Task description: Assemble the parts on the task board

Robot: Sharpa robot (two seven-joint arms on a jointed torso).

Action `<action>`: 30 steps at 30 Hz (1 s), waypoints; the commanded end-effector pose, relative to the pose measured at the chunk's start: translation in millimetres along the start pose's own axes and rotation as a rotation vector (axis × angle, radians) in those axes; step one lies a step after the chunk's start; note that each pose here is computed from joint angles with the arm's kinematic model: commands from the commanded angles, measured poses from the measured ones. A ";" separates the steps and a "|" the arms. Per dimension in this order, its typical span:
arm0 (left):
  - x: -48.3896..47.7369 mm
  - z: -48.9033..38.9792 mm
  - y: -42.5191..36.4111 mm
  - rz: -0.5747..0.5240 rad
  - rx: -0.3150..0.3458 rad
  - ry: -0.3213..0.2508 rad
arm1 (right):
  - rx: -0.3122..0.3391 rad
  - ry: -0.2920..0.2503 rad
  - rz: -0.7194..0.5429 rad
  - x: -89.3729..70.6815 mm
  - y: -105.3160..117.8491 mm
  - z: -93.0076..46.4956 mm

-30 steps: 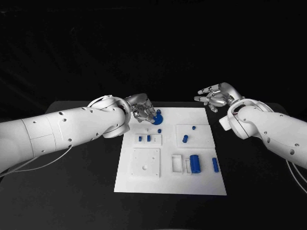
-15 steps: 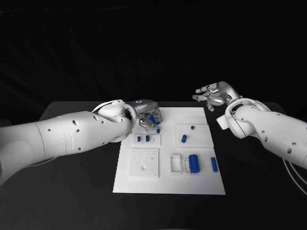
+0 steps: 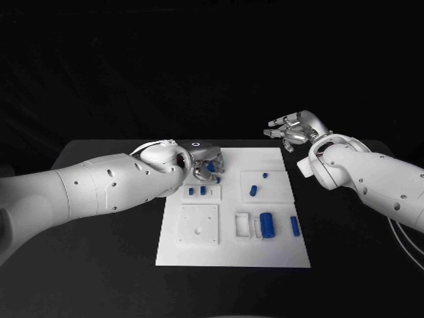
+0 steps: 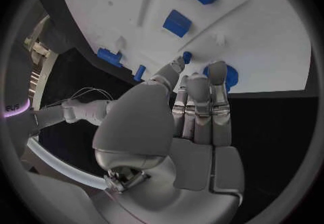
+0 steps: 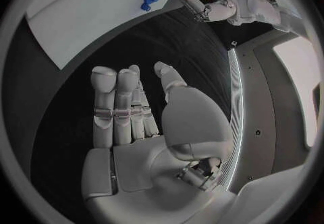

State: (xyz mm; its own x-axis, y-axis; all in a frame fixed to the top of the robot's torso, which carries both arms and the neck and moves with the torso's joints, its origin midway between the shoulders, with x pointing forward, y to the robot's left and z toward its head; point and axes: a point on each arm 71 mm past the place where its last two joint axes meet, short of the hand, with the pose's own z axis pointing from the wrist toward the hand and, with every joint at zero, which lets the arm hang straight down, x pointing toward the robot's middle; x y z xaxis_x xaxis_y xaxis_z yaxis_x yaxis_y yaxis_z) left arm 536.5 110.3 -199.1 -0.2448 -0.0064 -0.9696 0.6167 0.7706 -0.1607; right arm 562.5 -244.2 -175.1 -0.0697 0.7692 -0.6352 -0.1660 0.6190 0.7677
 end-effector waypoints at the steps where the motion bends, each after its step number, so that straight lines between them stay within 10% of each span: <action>1: 4.0 1.6 -2.3 0.031 0.015 0.039 | -0.016 0.000 0.005 1.1 2.4 0.0; 30: 11.2 6.3 -3.2 0.048 0.001 0.051 | -0.014 0.009 0.008 3.4 4.1 0.1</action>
State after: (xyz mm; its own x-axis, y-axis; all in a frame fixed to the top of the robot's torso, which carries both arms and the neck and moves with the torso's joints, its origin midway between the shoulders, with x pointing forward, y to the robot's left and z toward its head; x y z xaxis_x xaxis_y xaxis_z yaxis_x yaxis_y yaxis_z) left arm 537.0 105.6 -210.1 -0.2524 0.0514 -0.9663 0.6244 0.7715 -0.1221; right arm 561.9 -240.8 -174.5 -0.0746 0.7715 -0.6318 -0.1708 0.6144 0.7703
